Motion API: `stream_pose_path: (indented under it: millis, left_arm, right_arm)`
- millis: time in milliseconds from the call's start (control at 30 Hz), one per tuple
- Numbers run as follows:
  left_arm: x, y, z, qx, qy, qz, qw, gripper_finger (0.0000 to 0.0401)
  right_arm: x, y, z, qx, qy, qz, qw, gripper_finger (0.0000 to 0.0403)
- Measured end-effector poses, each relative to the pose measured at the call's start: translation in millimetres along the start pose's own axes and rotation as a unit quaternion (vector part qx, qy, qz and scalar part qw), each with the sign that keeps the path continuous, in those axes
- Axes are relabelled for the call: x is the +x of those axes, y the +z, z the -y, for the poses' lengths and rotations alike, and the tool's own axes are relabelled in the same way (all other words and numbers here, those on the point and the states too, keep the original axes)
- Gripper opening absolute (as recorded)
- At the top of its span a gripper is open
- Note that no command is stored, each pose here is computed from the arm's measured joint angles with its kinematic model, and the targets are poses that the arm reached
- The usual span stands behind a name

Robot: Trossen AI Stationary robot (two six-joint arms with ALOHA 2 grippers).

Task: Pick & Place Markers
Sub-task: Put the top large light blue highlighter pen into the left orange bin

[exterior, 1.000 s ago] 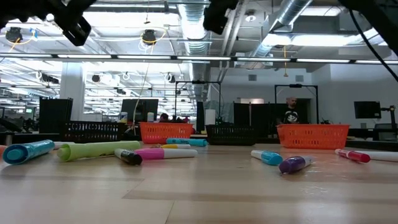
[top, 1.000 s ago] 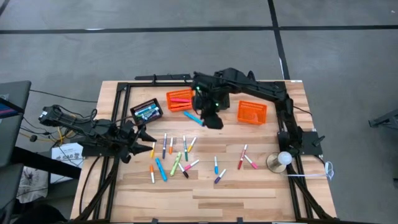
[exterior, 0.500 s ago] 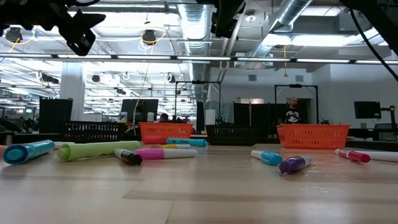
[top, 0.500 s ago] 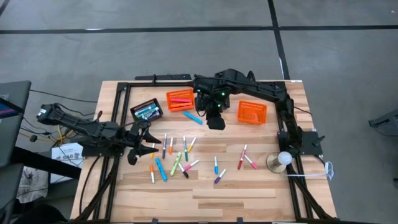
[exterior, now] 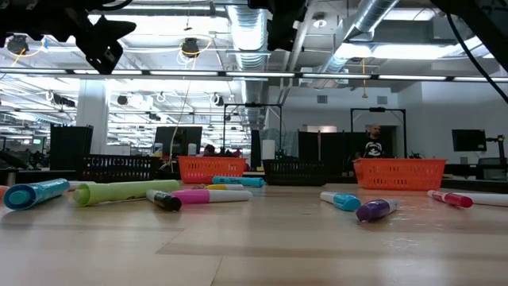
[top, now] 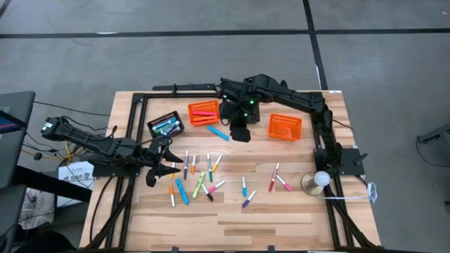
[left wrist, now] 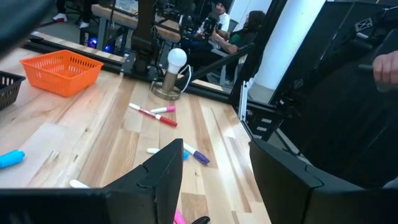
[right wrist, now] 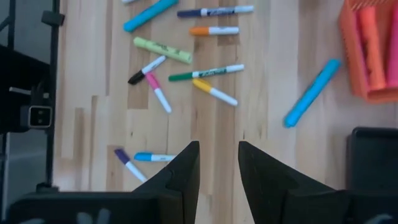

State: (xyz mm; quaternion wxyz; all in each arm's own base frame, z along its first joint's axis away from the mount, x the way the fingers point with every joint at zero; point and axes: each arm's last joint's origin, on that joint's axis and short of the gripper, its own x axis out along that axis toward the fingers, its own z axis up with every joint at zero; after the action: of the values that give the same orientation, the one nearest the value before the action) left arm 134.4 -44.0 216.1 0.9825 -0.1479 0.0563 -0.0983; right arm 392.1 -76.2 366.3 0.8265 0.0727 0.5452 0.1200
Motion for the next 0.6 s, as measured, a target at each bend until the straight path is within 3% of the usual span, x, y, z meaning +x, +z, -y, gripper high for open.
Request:
stream_pose_path:
  millis: [267,600]
  left_arm:
    - [0,0,0,0.003,0.000,-0.001,1.000,0.0186]
    - [0,0,-1,-0.002,0.014,0.006,1.000,0.0186]
  right_arm:
    - [13,9,-3,-0.013,-0.042,0.011,0.999,0.0099]
    - [91,2,26,-0.013,-0.052,0.016,0.998,0.0099]
